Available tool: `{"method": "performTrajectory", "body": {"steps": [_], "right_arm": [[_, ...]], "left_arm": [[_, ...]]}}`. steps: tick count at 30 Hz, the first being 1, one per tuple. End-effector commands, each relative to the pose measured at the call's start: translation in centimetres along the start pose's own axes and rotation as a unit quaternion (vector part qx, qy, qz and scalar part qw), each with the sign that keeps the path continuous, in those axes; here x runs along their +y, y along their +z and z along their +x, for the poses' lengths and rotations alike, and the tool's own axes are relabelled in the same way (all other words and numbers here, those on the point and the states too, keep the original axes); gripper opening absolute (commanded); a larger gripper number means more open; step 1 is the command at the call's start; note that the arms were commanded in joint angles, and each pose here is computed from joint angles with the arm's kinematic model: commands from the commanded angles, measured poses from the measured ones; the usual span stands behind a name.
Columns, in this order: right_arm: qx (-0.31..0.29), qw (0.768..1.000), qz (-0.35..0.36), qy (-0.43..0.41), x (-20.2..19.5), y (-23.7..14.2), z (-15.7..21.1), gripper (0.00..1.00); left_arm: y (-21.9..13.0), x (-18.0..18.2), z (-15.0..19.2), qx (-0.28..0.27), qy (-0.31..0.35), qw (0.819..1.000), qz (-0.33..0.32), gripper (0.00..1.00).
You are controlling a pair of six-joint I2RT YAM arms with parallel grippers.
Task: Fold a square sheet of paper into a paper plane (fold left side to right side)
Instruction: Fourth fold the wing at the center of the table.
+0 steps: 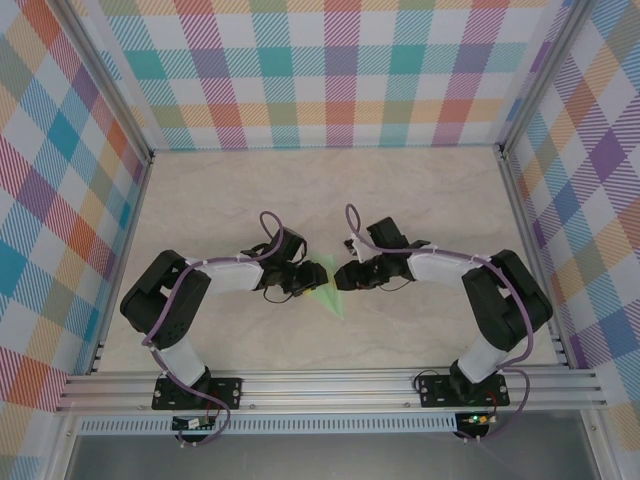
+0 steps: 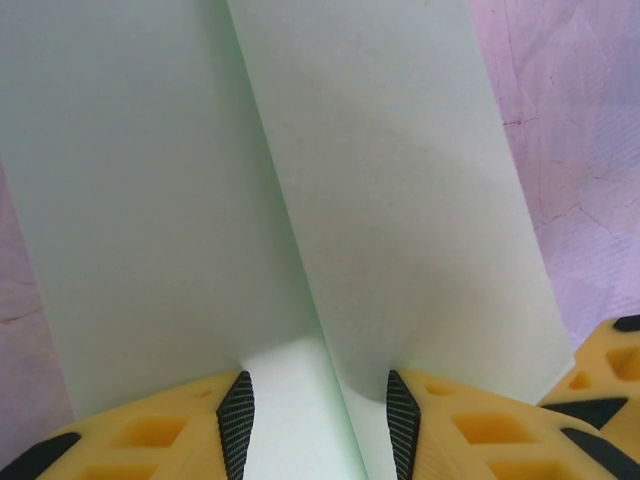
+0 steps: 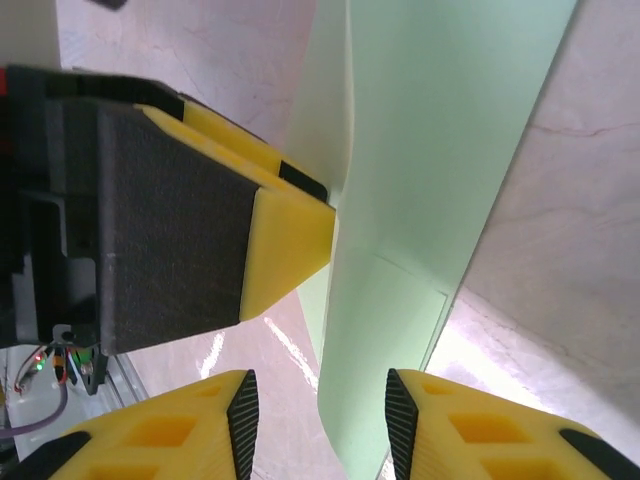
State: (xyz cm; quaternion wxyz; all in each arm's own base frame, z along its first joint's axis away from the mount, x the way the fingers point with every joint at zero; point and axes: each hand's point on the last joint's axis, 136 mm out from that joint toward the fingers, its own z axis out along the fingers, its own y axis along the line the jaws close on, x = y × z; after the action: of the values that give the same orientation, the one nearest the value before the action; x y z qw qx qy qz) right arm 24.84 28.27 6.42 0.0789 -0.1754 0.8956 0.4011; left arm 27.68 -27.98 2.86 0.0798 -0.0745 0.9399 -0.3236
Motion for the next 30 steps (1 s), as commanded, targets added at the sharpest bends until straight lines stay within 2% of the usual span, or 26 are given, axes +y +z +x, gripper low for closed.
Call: {"method": "performTrajectory", "body": {"steps": [1,23,30], "right_arm": [[-0.006,0.999,-0.034,-0.005,1.3,0.3,-1.2,0.41],[-0.001,0.999,-0.039,0.016,0.3,1.9,-2.1,0.3],[0.002,0.999,-0.037,0.014,0.1,2.2,-2.3,0.11]], "left_arm": [[0.4,0.9,0.0,-0.001,-0.002,1.0,-0.023,0.43],[0.1,0.8,0.1,-0.002,-0.001,1.0,-0.024,0.43],[0.0,0.8,0.1,-0.003,0.0,1.0,-0.025,0.43]]}}
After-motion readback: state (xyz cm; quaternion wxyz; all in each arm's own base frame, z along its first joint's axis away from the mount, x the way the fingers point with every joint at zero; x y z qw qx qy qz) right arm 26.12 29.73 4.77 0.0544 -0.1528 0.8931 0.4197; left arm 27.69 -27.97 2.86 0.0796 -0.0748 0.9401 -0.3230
